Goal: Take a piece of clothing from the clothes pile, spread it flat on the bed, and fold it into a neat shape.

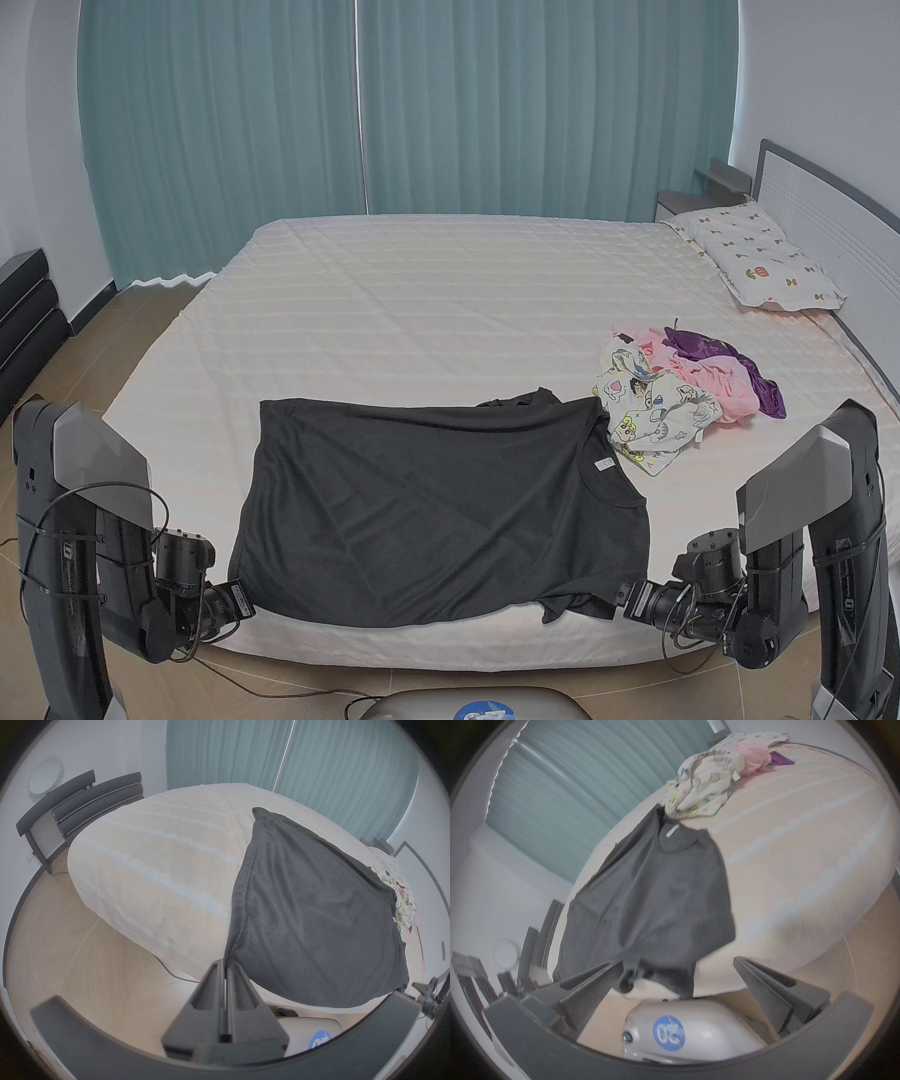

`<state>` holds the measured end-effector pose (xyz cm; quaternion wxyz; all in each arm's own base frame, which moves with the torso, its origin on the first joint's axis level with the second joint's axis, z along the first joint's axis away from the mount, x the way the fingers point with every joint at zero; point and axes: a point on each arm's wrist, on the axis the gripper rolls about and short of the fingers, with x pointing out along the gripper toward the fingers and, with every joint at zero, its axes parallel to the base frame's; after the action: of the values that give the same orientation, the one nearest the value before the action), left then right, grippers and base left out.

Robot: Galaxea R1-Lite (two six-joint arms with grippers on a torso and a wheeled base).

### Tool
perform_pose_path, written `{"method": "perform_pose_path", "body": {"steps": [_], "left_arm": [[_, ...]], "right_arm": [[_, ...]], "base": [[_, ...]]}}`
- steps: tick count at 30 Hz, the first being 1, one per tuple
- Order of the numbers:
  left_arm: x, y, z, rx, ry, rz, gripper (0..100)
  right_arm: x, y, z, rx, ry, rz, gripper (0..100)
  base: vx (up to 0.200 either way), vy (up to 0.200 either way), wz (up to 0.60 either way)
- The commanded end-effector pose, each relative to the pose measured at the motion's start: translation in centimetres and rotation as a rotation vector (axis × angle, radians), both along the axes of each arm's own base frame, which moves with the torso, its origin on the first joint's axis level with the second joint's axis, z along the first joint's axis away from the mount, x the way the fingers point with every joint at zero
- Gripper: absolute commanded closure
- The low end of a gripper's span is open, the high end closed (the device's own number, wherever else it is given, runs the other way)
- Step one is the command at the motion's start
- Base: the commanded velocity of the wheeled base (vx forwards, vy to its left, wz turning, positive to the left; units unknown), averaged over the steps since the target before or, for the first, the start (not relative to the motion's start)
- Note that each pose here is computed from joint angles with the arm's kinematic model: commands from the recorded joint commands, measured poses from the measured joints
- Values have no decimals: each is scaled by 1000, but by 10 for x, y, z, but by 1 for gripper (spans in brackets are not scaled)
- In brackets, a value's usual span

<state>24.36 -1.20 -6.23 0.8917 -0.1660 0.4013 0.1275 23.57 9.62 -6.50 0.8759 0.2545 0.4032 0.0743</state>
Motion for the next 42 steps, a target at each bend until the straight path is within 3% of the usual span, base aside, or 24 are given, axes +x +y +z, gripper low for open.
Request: {"method": "perform_pose_path", "body": {"steps": [1,7,15,16,31,35,38,42], "left_arm": [[3,2,-3,-4,-3,6,100],[5,3,-5,-4,-1,11,100],[6,3,-7,-5,-1,12,100],[6,3,-7,-5,-1,12,100],[5,3,-9,-3,8,11,100],[5,2,-9,-3,8,9,100],[5,2,-9,-3,10,9,100],[5,2,-10,-3,16,9,100]], "right_arm": [[-8,3,-3,-25,14,51,0],[-6,9,-10,-82,-11,127,0],[5,13,-13,-76,-49,131,0],[7,14,-13,-75,-52,131,100],[-8,2,-9,-107,-8,126,100],[-19,-2,10,-73,-11,146,100],[-34,-11,33,9,-2,203,100],[-34,-22,35,5,7,172,100]], "base": [[0,0,0],[0,0,0],[0,0,0],[0,0,0],[0,0,0],[0,0,0],[0,0,0],[0,0,0]]}}
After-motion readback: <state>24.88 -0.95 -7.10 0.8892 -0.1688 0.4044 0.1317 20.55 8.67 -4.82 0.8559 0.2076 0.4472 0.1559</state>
